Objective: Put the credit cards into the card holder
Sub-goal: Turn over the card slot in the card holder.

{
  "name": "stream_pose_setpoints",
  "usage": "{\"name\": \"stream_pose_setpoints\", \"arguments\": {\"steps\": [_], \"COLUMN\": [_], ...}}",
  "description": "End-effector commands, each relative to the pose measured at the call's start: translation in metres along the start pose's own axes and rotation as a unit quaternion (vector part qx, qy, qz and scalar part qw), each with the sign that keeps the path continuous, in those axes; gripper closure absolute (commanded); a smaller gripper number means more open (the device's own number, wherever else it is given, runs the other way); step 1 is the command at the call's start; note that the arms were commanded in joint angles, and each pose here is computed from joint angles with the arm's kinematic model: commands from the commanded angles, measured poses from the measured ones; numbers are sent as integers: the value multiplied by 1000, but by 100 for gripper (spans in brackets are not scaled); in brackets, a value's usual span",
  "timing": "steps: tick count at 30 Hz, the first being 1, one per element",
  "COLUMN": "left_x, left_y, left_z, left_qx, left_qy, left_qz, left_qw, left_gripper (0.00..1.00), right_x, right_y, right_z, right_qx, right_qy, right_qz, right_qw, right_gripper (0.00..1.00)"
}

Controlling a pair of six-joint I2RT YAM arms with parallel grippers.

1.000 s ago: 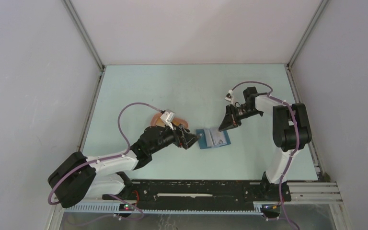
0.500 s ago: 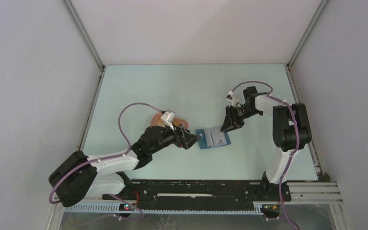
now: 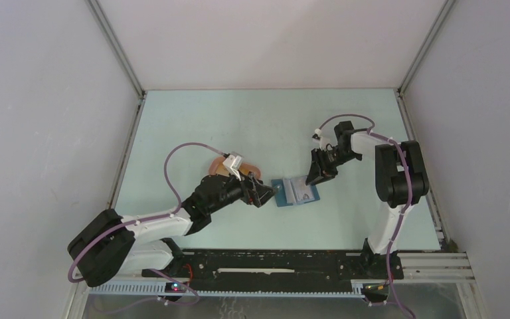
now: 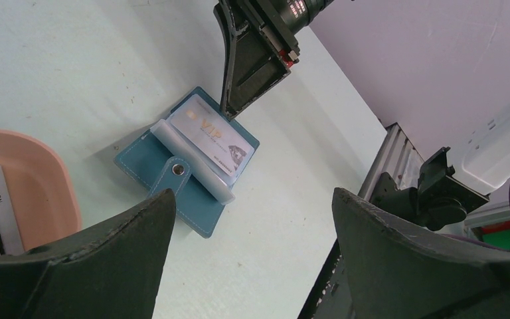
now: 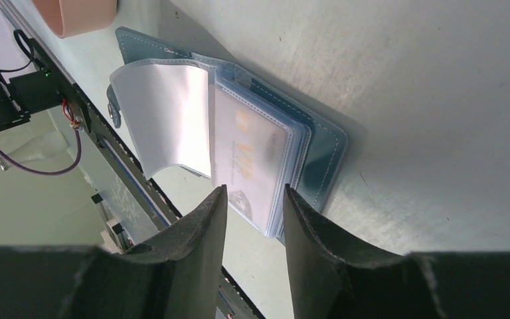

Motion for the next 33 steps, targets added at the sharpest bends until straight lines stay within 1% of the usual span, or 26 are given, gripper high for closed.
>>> {"name": "stream_pose_setpoints", "arguments": {"steps": [1,12,18,23,33], "left_x": [1,0,1,1,0], "left_y": [-1,-1,-1,-1,-2], "left_z": [-2,-2,-2,-2,0], "left_qx": [13,14,14,15,16], "left_qy": [-3,-4,-3,-3,-2], "left_qz": [0,0,0,-1,-2], "left_qw": [1000,1000,1000,1000,1000], "left_gripper": [8,8,8,8,8], "right_x": [-8,-8,-9,-11,-13], "right_y": [3,8,10,17,23], "right_z": [2,5,6,5,4], "right_qx": [-3,-13,-23,-53,-82], "right_qy": [4,7,5,-6,-18], "right_qz": [-9,-15,-12,-9,-4], "right_qw": [1000,1000,1000,999,996], "right_gripper": [55,60,60,60,60]}}
Point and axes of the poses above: each gripper's point midway between its finger pads, its own z axis out along the fingers, its own y axis along the line the jaws close on, x = y × z, the point moved 7 cm from there along -z, back along the fingers, and after that the axes turned 15 degrees about -z, right-handed, at the moved point
